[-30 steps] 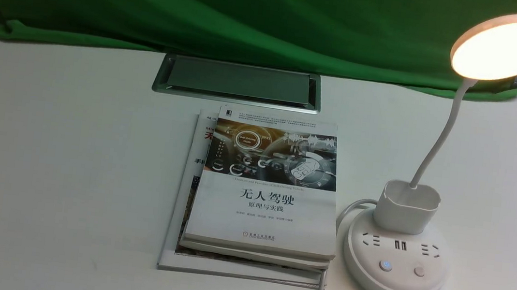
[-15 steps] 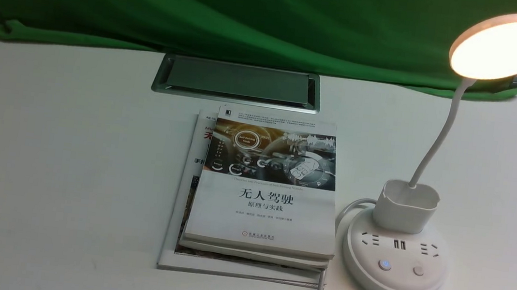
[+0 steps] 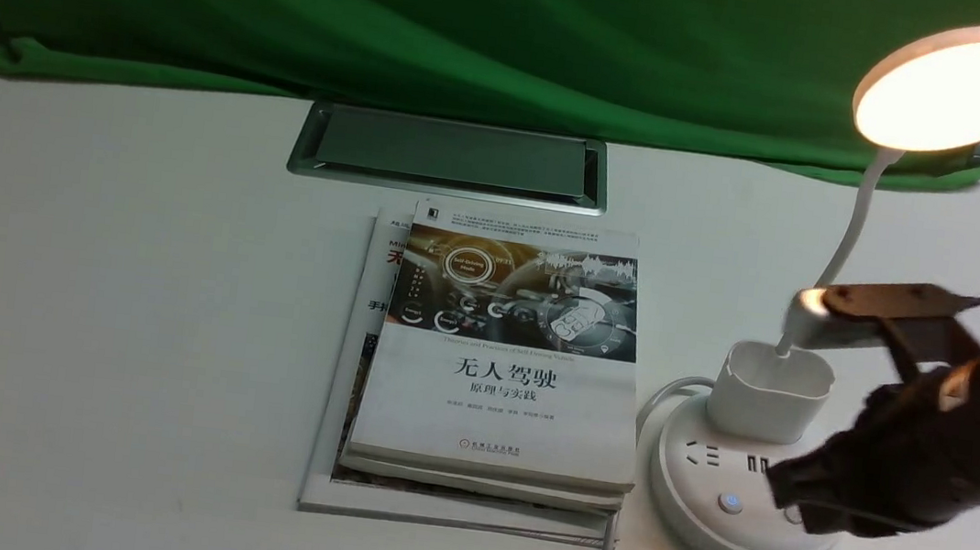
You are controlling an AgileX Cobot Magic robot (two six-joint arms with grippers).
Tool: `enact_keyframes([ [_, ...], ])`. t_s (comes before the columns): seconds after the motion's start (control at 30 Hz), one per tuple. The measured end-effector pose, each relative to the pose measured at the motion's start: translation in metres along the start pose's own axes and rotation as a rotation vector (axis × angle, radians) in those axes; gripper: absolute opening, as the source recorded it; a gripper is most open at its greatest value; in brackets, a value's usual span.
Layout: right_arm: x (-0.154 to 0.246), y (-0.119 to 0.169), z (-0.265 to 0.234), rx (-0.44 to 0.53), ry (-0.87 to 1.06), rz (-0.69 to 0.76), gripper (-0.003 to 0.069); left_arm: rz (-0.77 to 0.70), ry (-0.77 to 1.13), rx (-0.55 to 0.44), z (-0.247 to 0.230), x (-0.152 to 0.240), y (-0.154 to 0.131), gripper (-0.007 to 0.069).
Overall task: Turn off the desk lamp on the white desktop by hand.
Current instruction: 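Press the power button on the lamp base to turn the lamp off with the right gripper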
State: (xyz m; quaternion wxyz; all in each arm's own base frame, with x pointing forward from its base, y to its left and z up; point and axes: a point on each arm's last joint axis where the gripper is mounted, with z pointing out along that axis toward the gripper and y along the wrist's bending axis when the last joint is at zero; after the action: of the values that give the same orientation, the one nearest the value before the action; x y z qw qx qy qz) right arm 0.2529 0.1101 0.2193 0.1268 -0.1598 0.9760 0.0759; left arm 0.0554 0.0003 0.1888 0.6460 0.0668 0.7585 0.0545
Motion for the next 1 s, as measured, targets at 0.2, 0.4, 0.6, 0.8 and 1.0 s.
enact_keyframes([
  [0.2,-0.009,-0.001,0.016,0.006,0.026,0.001,0.0041,0.000,0.000,0.000,0.000,0.000,0.000,0.0020],
  [0.4,-0.011,-0.007,0.018,0.019,0.006,0.014,0.0041,0.000,0.000,0.000,0.000,0.000,0.000,0.0020],
  [0.6,-0.012,-0.013,0.029,0.032,0.033,0.024,0.0041,0.000,0.000,0.000,0.000,0.000,0.000,0.0020],
  [0.8,-0.016,-0.013,0.030,0.033,0.000,0.023,0.0046,0.000,0.000,0.000,0.000,0.000,0.000,0.0020],
  [1.0,-0.016,-0.014,0.035,0.034,0.009,0.025,0.0047,-0.001,0.000,0.000,0.000,0.000,0.000,0.0020],
])
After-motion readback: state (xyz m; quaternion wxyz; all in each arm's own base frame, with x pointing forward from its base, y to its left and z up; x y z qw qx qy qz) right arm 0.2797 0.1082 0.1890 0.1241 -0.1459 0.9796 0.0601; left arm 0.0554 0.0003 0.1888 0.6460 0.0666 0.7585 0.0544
